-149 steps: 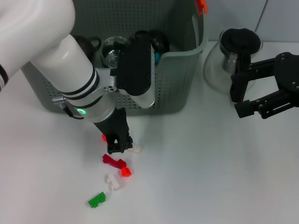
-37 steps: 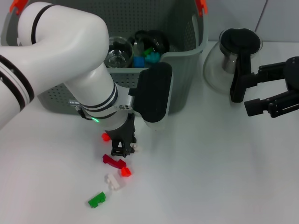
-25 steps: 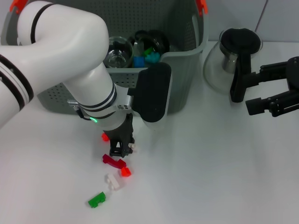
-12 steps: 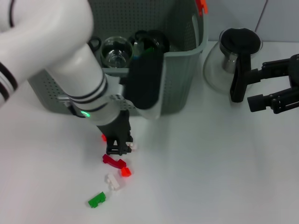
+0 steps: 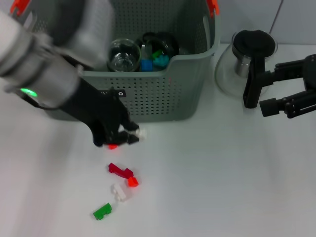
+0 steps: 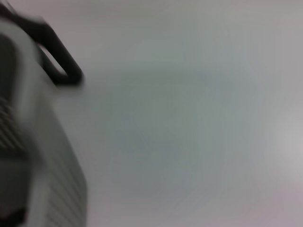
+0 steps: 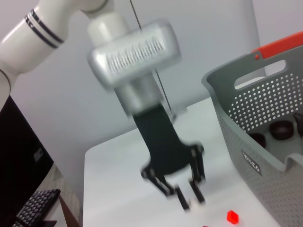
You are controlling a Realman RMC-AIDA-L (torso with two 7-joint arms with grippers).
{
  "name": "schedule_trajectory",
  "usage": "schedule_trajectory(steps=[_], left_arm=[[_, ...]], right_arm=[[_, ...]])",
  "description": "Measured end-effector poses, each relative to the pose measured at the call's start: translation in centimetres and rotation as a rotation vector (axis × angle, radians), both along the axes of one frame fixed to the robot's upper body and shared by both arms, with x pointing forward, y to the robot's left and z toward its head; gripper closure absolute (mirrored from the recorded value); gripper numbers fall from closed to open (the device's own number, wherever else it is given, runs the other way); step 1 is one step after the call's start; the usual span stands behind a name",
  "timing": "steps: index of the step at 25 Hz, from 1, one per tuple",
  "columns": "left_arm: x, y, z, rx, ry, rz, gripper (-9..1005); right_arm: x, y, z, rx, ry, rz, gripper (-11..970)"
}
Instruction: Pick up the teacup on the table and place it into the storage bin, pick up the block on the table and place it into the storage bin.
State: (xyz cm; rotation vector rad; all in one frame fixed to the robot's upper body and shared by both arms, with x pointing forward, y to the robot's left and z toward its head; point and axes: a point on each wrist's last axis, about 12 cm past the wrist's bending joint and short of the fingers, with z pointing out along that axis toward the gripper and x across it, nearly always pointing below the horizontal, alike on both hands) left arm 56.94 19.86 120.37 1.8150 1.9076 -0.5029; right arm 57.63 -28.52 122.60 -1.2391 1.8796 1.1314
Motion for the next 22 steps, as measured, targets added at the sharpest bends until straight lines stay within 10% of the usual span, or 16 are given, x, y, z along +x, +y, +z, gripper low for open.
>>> schedule_trajectory(steps=[10,22], left_arm=[[3.7,8.3,5.1,-0.407,-0.121,0.400,796],[9.4,8.8,2.4,-0.331,-0.102,0.833,794]], right_arm=[[0.3,0.6,0.2,0.008,0.003,0.015,34],[0.6,1.5,0.4,0.022,0.002,0.039,34]])
